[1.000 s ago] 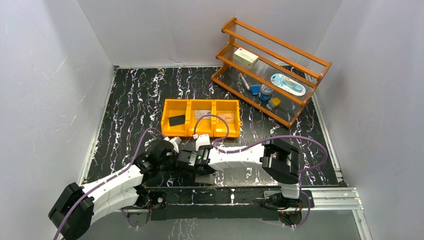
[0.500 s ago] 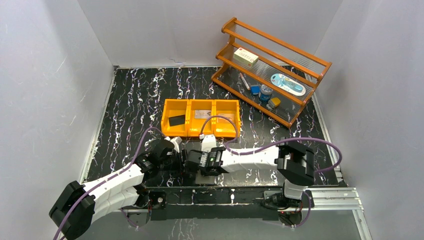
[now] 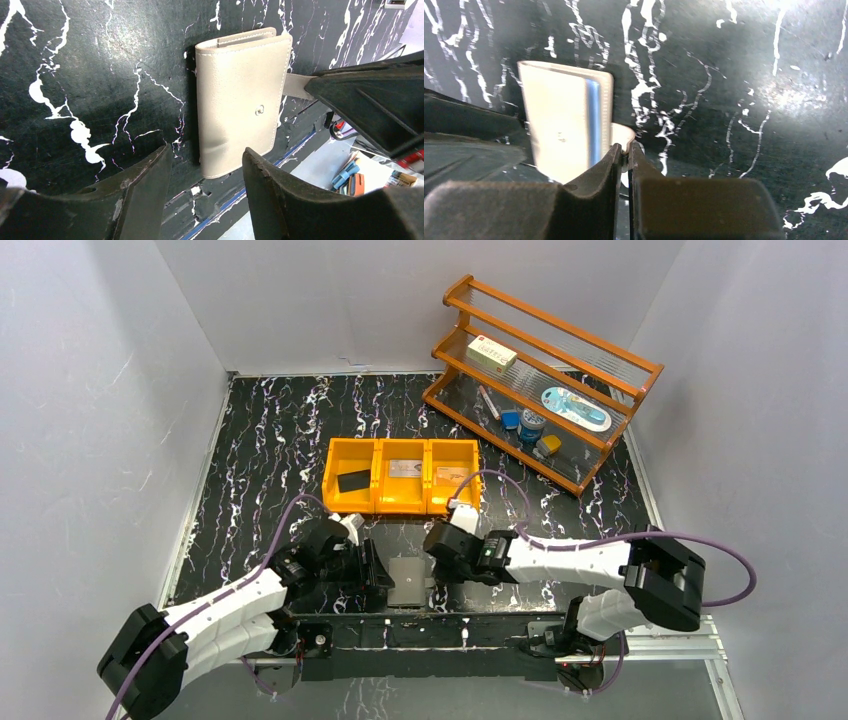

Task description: Take the credit cards out of the card holder

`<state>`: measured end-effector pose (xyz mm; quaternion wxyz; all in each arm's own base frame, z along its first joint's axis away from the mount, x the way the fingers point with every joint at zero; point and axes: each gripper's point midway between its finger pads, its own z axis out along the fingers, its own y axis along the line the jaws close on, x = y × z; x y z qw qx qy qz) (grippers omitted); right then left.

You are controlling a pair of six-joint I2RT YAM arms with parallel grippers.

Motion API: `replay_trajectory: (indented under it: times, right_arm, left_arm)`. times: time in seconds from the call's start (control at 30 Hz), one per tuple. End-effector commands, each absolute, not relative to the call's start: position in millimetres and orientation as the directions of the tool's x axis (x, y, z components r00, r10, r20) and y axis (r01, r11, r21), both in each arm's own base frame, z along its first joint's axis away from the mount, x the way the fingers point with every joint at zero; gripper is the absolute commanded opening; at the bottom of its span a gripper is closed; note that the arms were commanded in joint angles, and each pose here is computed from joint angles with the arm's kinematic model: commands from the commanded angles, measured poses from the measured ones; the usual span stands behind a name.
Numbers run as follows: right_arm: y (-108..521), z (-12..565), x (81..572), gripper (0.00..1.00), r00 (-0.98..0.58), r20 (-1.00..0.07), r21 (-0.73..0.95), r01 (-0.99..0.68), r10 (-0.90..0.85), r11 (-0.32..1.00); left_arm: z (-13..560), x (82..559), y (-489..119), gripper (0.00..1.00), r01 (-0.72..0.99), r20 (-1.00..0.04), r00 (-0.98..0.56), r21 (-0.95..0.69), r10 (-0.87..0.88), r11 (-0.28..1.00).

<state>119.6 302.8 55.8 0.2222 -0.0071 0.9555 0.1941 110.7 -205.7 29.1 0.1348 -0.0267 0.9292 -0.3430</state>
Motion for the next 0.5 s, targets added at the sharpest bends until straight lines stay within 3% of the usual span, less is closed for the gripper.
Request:
replay_trajectory:
  times: [0.0,0.1,0.47]
  right_arm:
    - [302.3,55.1,119.2,0.17,-0.907,-0.393,0.465,-0.053,0.152,0.884]
    - [299.8,50.7,122.4,0.23,-0.917,-0.368,0.495,-0.051,0.156,0.867]
    - [308.2,43.4,120.8,0.31,-0.944,-0.306,0.53,-0.063,0.121,0.846]
  left_arm:
    - [20.5,105.1,-193.8,0.54,0.036,-0.219,-0.969,-0.581,-0.113,0.813]
    - [22.6,106.5,-195.3,0.55,0.046,-0.22,-0.97,-0.577,-0.101,0.815]
    - [24.8,108.8,-195.0,0.56,0.05,-0.221,-0.971,-0.562,-0.092,0.826]
